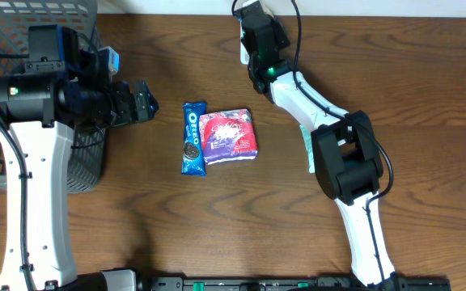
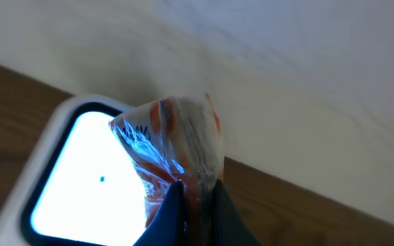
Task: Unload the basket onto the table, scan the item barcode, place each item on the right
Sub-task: 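Carry the Kleenex pack to the far right and drop it off the table edge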
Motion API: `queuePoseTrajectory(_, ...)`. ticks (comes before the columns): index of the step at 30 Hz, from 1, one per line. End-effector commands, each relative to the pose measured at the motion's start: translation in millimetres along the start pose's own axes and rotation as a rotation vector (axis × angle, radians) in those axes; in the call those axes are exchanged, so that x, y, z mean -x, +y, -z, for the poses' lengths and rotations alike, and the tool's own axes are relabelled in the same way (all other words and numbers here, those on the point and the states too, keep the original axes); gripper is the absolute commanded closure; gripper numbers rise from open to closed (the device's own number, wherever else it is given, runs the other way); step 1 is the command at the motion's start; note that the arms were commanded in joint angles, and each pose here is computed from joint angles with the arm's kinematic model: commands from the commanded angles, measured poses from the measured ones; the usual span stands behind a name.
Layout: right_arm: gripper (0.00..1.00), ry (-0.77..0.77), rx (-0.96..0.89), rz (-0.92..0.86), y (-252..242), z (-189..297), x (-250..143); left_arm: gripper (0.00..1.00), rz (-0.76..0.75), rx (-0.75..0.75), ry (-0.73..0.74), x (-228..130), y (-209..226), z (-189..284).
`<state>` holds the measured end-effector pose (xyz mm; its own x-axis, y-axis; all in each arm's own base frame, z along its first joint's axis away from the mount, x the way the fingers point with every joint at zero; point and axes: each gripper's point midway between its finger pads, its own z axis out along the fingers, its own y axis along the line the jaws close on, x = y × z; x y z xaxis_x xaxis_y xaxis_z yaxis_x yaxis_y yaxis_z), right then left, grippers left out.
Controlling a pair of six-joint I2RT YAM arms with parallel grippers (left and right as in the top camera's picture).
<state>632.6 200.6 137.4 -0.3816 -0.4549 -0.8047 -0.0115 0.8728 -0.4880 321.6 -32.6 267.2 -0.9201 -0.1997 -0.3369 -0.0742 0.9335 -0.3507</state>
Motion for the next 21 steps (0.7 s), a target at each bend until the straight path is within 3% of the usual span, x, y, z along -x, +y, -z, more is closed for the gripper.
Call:
queuePoseTrajectory(1, 0.99, -0.03, -0.177, -0.206, -69.5, 22.5, 37.1, 0.02, -0.014, 0.005, 0.002, 0.4, 0.5, -0.7)
queuePoseTrajectory(9, 0.99, 0.088, -0.238, -0.531, -198.3, 34.5, 14.5, 0.02, -0.014, 0.005, 0.002, 0.3, 0.6, -0.7)
queuePoseTrajectory(13, 0.99, 0.253, -0.37, -0.652, -287.4, 43.7, -48.9, 0.02, -0.014, 0.005, 0.002, 0.4, 0.5, -0.7)
queuePoseTrajectory(21, 0.99, 0.559, -0.6, -0.746, -391.9, 69.8, -180.5, 0.02, -0.014, 0.005, 0.002, 0.4, 0.5, -0.7)
